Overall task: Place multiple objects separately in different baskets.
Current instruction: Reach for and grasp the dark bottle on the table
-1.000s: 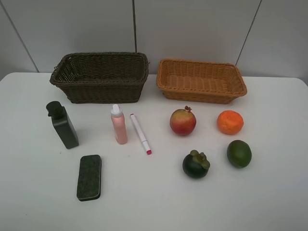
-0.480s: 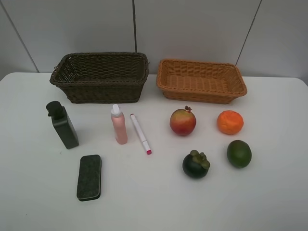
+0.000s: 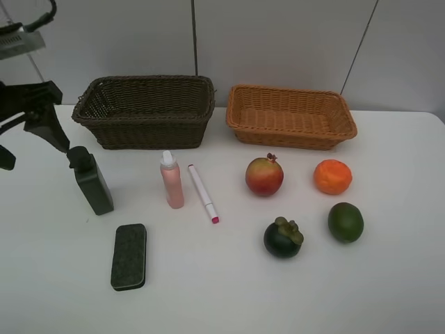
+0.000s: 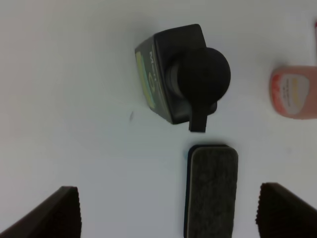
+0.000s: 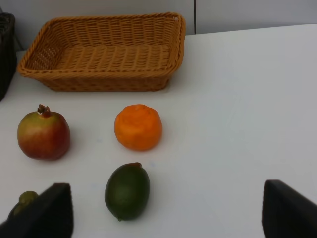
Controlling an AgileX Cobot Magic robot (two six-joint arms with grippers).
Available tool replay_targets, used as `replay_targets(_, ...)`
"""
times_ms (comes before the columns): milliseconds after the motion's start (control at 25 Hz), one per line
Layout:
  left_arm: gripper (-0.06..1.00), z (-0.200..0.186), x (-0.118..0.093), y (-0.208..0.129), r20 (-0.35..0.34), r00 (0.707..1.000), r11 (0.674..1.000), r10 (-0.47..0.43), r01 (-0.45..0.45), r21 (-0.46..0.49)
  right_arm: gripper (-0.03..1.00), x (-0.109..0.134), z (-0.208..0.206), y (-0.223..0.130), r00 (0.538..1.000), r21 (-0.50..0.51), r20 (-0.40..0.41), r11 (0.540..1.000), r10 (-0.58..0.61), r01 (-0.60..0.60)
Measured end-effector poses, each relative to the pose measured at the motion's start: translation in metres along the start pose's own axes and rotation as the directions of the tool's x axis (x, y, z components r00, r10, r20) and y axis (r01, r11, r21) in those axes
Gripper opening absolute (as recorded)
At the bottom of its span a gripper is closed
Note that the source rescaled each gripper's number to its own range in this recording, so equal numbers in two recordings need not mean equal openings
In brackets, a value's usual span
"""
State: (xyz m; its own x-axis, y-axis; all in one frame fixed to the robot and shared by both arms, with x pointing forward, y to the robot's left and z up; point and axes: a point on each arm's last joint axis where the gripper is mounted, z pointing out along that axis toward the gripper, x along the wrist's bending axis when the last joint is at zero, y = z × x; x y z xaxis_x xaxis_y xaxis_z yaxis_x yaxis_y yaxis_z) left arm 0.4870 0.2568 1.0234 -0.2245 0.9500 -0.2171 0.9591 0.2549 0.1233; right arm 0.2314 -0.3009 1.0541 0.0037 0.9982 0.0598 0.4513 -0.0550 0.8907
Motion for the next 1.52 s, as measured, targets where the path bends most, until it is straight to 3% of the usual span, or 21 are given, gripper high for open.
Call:
replay_targets(280,0.86,0.044,-0.030,0.032,-0.009,1.000,0.996,0.008,-0.007,0.087,0.60,0.000,0.000,0.000,1.000,0.000,0.000,1.000,0.000,0.000)
replay_targets(800,0.86,0.061,-0.027,0.041,-0.067,0.998,0.996,-0.015,0.021,0.090,0.60,0.000,0.000,0.000,1.000,0.000,0.000,1.000,0.000,0.000)
replay_targets(1320,0.85,0.119,-0.022,0.056,-0.106,0.994,0.994,-0.021,0.032,0.104,0.60,0.000,0.000,0.000,1.000,0.000,0.000,1.000,0.000,0.000)
replay_targets(1440,0.75,0.120,-0.022,0.057,-0.106,0.994,0.994,-0.021,0.033,0.106,0.60,0.000,0.000,0.000,1.000,0.000,0.000,1.000,0.000,0.000)
replay_targets(1520,0.55,0.119,-0.022,0.057,-0.105,0.994,0.993,-0.028,0.040,0.113,0.60,0.000,0.000,0.000,1.000,0.000,0.000,1.000,0.000,0.000)
